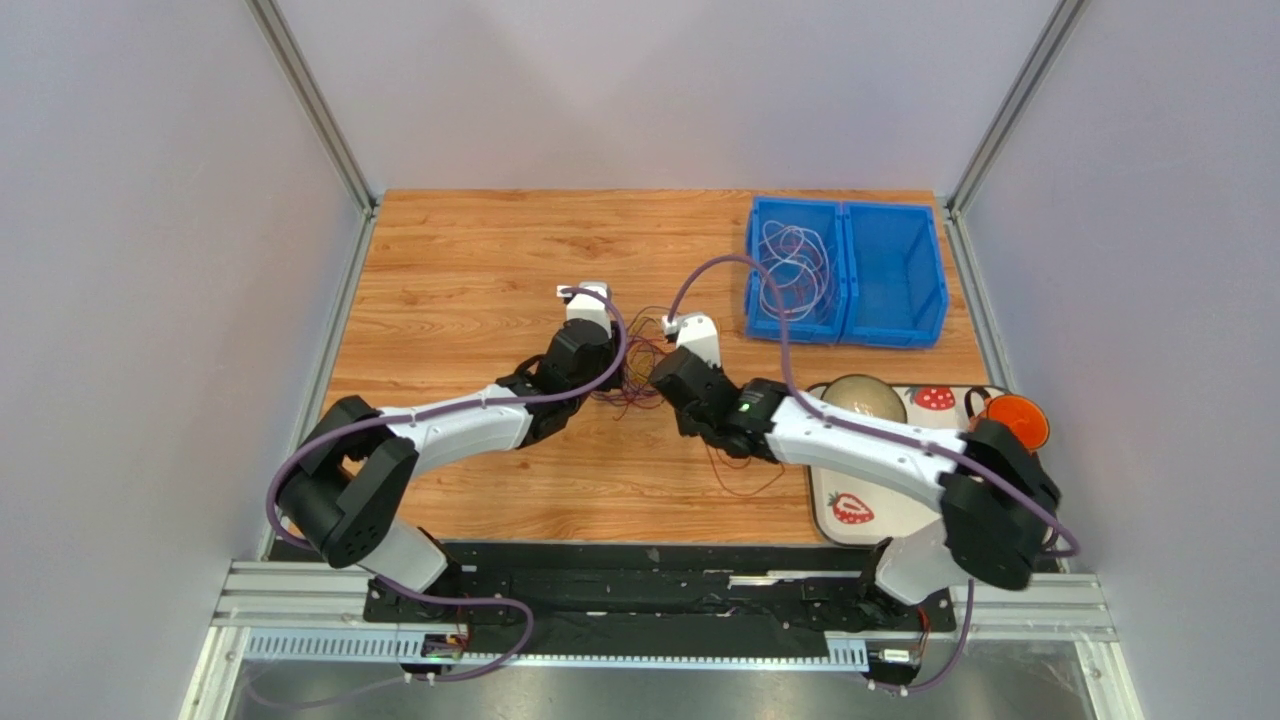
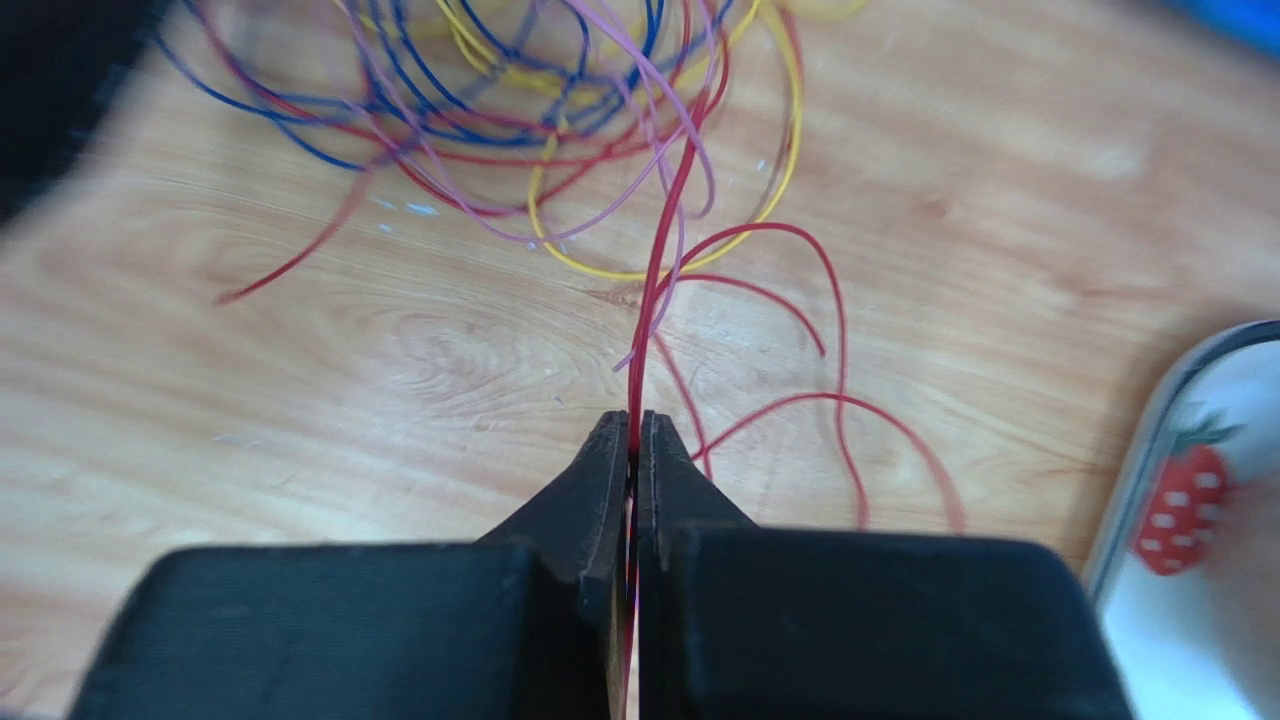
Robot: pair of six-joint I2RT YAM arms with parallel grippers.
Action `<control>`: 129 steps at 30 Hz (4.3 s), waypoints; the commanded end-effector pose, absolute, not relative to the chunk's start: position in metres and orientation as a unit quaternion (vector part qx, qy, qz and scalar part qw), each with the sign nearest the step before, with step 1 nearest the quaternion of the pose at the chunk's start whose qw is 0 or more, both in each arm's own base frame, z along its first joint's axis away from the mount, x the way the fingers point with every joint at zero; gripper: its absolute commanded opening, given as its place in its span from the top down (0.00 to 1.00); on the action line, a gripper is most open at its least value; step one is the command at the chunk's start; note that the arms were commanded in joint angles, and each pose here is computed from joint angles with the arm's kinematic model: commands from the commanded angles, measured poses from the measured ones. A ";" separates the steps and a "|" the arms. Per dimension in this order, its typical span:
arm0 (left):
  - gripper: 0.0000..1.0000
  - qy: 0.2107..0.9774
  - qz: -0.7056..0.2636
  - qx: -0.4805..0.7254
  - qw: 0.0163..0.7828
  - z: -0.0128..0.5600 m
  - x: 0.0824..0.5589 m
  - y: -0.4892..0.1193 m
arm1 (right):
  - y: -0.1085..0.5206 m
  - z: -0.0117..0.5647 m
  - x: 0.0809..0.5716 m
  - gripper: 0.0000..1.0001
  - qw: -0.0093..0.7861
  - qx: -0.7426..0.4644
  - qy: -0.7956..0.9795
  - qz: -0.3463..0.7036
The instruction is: Untangle the cables
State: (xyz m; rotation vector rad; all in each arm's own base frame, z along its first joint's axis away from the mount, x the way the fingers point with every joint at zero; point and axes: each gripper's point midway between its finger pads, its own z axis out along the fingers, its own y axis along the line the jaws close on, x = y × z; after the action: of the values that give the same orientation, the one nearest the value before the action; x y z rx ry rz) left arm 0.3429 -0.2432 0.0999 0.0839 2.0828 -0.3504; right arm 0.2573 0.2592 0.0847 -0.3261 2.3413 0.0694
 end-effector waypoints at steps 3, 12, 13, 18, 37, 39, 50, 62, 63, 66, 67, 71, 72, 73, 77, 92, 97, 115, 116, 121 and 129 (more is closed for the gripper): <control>0.55 0.844 -0.211 0.082 0.486 0.101 0.346 -0.284 | 0.260 0.224 0.255 1.00 0.475 -0.145 0.860 0.116; 0.56 0.864 -0.241 0.084 0.434 0.066 0.364 -0.325 | 0.248 0.339 0.239 1.00 0.539 -0.165 0.805 0.185; 0.57 0.865 -0.238 0.080 0.435 0.066 0.366 -0.325 | 0.244 0.362 0.241 1.00 0.559 -0.155 0.792 0.191; 0.57 0.876 -0.216 0.067 0.425 0.055 0.365 -0.317 | 0.215 0.433 0.248 1.00 0.633 -0.127 0.746 0.164; 0.80 0.895 -0.184 0.058 0.402 0.041 0.368 -0.311 | 0.136 0.573 0.296 1.00 0.774 -0.025 0.633 -0.010; 0.87 0.895 -0.182 0.057 0.403 0.041 0.367 -0.309 | 0.123 0.571 0.312 1.00 0.772 -0.008 0.633 -0.049; 1.00 0.898 -0.126 -0.041 0.419 0.053 0.410 -0.243 | 0.049 0.646 0.323 1.00 0.805 0.103 0.572 -0.118; 1.00 0.896 -0.161 -0.140 0.390 0.052 0.453 -0.164 | 0.032 0.615 0.347 1.00 0.789 0.132 0.586 -0.127; 1.00 0.894 -0.163 -0.140 0.392 0.054 0.453 -0.164 | 0.034 0.605 0.354 1.00 0.783 0.126 0.594 -0.134; 1.00 0.890 -0.172 -0.137 0.398 0.056 0.451 -0.166 | 0.030 0.587 0.371 1.00 0.770 0.132 0.607 -0.141; 1.00 0.890 -0.176 -0.136 0.398 0.056 0.450 -0.167 | 0.025 0.577 0.377 1.00 0.765 0.141 0.612 -0.140; 1.00 0.890 -0.182 -0.131 0.396 0.056 0.450 -0.169 | 0.015 0.559 0.390 1.00 0.760 0.164 0.618 -0.114; 1.00 0.890 -0.182 -0.132 0.396 0.056 0.450 -0.169 | 0.017 0.556 0.394 1.00 0.760 0.159 0.621 -0.103; 1.00 0.890 -0.183 -0.132 0.397 0.056 0.450 -0.170 | 0.014 0.552 0.399 1.00 0.758 0.162 0.624 -0.103; 1.00 0.889 -0.184 -0.130 0.398 0.057 0.450 -0.170 | 0.021 0.536 0.421 1.00 0.748 0.151 0.640 -0.087; 1.00 0.888 -0.190 -0.127 0.399 0.058 0.451 -0.172 | -0.006 0.463 0.484 1.00 0.700 0.171 0.685 -0.104; 1.00 0.887 -0.190 -0.125 0.401 0.058 0.452 -0.173 | -0.020 0.439 0.496 1.00 0.683 0.175 0.698 -0.122; 1.00 0.887 -0.193 -0.125 0.401 0.057 0.453 -0.174 | -0.031 0.362 0.518 1.00 0.632 0.189 0.744 -0.107; 1.00 0.887 -0.193 -0.125 0.401 0.057 0.453 -0.174 | -0.033 0.355 0.520 1.00 0.627 0.194 0.747 -0.105; 1.00 0.887 -0.194 -0.123 0.401 0.058 0.453 -0.174 | -0.038 0.314 0.533 1.00 0.597 0.193 0.771 -0.110; 1.00 0.886 -0.194 -0.123 0.402 0.058 0.453 -0.174 | -0.050 0.251 0.543 1.00 0.527 0.205 0.816 -0.118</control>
State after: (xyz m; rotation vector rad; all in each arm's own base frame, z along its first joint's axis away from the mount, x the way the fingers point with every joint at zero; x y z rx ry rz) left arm 0.4450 -0.1706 0.0359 -0.3225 2.3069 -0.4533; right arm 0.5371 -0.0444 0.2611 0.4457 1.9244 -0.2885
